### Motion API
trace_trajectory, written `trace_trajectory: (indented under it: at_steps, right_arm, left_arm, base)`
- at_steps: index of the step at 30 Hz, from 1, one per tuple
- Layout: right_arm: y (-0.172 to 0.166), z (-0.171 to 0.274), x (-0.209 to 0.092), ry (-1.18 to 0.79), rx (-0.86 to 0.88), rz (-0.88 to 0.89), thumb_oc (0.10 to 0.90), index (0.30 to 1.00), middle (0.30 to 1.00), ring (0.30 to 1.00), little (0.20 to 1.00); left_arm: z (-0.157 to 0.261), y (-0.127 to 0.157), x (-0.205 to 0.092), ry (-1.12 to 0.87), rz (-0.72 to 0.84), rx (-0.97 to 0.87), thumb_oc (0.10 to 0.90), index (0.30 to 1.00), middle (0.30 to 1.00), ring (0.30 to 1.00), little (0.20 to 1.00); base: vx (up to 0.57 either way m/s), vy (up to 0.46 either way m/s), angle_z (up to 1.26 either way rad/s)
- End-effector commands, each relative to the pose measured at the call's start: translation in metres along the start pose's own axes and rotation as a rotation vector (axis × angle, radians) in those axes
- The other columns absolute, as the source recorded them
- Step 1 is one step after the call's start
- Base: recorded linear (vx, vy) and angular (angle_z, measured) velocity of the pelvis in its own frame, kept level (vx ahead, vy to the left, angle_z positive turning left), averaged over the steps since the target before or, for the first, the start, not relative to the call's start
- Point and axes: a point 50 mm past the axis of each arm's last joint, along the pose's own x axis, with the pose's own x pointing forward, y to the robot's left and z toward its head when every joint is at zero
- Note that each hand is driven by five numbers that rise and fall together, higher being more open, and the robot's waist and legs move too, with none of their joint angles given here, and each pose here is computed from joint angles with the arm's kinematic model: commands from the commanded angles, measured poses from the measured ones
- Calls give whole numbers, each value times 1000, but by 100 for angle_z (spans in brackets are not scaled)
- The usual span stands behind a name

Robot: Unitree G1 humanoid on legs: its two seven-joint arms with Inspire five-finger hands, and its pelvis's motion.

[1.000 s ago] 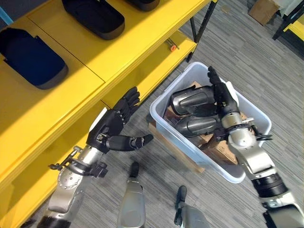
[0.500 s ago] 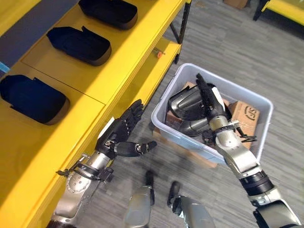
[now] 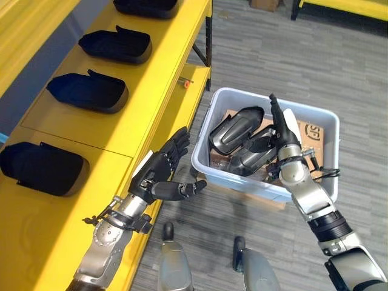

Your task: Move parts from the plastic box to the shelf.

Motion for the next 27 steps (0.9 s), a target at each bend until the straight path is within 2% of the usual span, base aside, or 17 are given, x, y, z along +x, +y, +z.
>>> trace_trajectory:
  at_steps: [1, 6, 16, 22, 27]
  right_arm:
    - [-32, 61, 14, -265, -90, -129, 900, 1000, 1000, 1000, 1000]
    - [-45, 63, 15, -279, -127, -196, 900, 1000, 1000, 1000, 1000]
    - [-52, 62, 21, -214, -126, -293, 900, 1000, 1000, 1000, 1000]
    - [-59, 57, 31, -143, -69, -357, 900, 1000, 1000, 1000, 1000]
    - [-69, 57, 36, -159, -48, -415, 900, 1000, 1000, 1000, 1000]
  left_arm:
    - [34, -14, 4, -224, -12, -68, 900, 1000, 1000, 1000, 1000]
    - [40, -20, 10, -269, -36, -64, 900, 1000, 1000, 1000, 1000]
    - [53, -19, 13, -315, -45, -28, 900, 1000, 1000, 1000, 1000]
    - [57, -17, 15, -324, -59, -37, 900, 1000, 1000, 1000, 1000]
    - [60, -17, 15, -339, -42, -36, 900, 1000, 1000, 1000, 1000]
  base:
    - [-36, 354, -30]
    - [-102, 232, 8]
    - [-35, 55, 5]
    - [-15, 11, 1]
    - [-14, 36, 3]
